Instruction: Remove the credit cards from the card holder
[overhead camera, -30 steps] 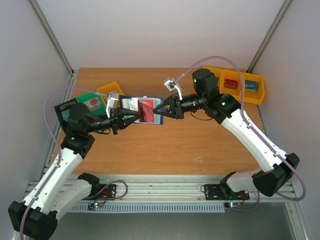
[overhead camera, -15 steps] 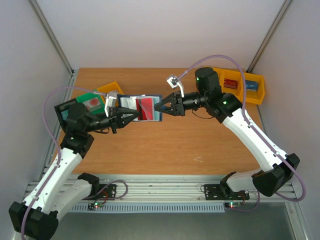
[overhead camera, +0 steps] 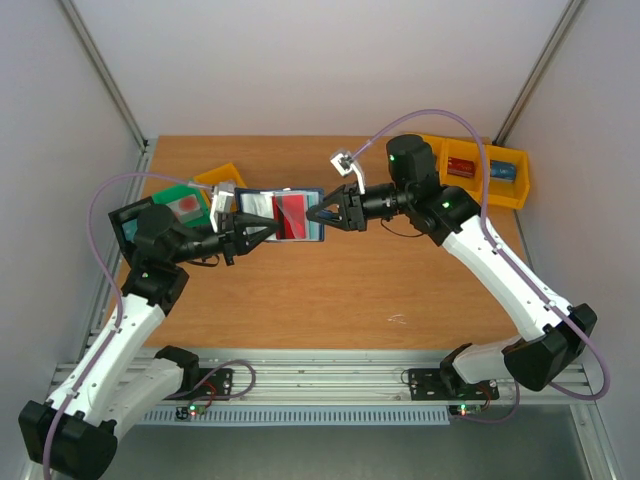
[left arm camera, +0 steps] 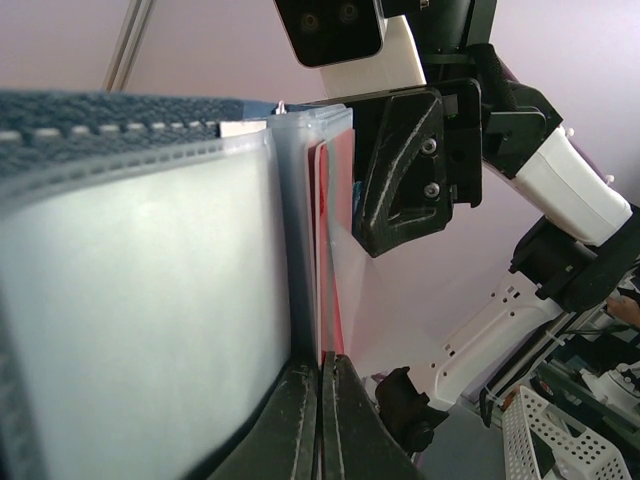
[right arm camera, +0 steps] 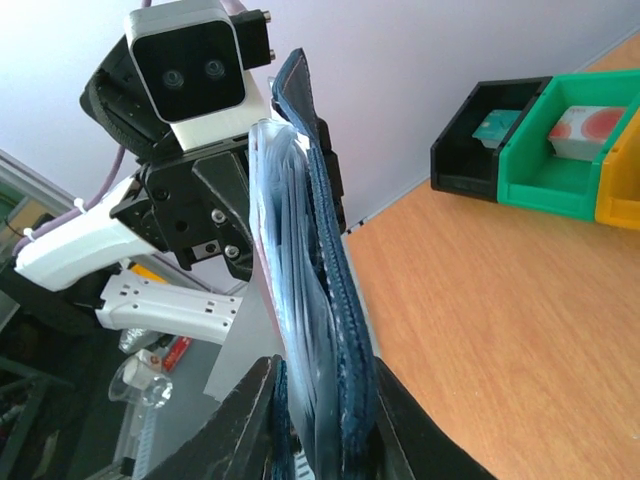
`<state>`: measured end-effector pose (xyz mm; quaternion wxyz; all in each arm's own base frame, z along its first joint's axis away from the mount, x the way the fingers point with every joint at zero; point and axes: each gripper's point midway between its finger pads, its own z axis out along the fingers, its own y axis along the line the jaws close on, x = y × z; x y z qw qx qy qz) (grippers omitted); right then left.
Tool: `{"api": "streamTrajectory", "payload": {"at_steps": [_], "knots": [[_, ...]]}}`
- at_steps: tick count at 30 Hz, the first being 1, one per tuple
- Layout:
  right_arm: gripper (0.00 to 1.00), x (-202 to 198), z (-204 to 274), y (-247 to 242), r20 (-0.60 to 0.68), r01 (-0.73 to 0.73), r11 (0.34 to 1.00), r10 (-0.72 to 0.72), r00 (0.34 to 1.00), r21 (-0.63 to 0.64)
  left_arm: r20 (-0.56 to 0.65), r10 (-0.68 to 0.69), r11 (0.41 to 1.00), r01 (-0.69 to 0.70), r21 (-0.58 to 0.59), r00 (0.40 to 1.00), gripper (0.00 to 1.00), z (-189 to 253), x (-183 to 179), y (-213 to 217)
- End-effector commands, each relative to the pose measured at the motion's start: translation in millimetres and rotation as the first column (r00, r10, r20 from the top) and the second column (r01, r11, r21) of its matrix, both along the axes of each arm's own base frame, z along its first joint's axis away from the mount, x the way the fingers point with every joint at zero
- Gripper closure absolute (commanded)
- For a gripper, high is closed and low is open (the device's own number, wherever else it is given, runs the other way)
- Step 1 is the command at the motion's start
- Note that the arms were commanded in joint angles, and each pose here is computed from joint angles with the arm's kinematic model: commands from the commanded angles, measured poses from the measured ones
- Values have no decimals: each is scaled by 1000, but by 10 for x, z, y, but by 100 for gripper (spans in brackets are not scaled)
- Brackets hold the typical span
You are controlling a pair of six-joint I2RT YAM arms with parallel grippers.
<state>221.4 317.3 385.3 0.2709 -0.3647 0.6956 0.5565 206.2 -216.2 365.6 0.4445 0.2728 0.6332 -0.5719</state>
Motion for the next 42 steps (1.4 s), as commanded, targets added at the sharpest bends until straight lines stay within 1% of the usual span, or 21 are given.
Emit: {"api": "streamTrajectory", "payload": {"at_steps": [1,5,6,13,22,29,32,34,37,39,42], "knots": [[82,-8,49,40,19,-7,1000,7,1000,3,41,18,1000,-17,-24,999,100,72,36,15],[98,11,69,31,40,9,1000,-9,999,2,40,21,1000,-20,-25,999,100,75,35,19],[99,16,59,25,40,13,1000,-13,999,-3,39,20,1000,-19,-24,999,100,70,32,20],[99,93,19,-193,50,74,997,-72,996,-39,37,24,1000,-23,-9,999,100,24,12,40],[99,121,36,-464,41,127,991,-126,991,-33,35,32,999,-32,-1,999,100,-11,27,62],[99,70,63,-467,36,103,994,-102,994,-20,38,30,999,-31,14,999,100,-20,27,59],[99,70,33,-422,4,77,997,-77,997,-29,50,40,999,-41,15,998,100,-16,66,55],[97,21,36,-344,18,47,999,-47,999,-26,42,57,998,-57,11,998,100,4,108,53],[86,-41,85,-244,56,20,1000,-21,998,14,20,58,998,-58,19,998,100,-28,126,38],[82,-23,108,-193,61,17,999,-19,998,43,5,45,999,-45,22,999,100,-62,107,9],[78,-16,62,-73,48,-6,999,4,999,47,-11,51,999,-50,10,999,100,-51,127,-2]]}}
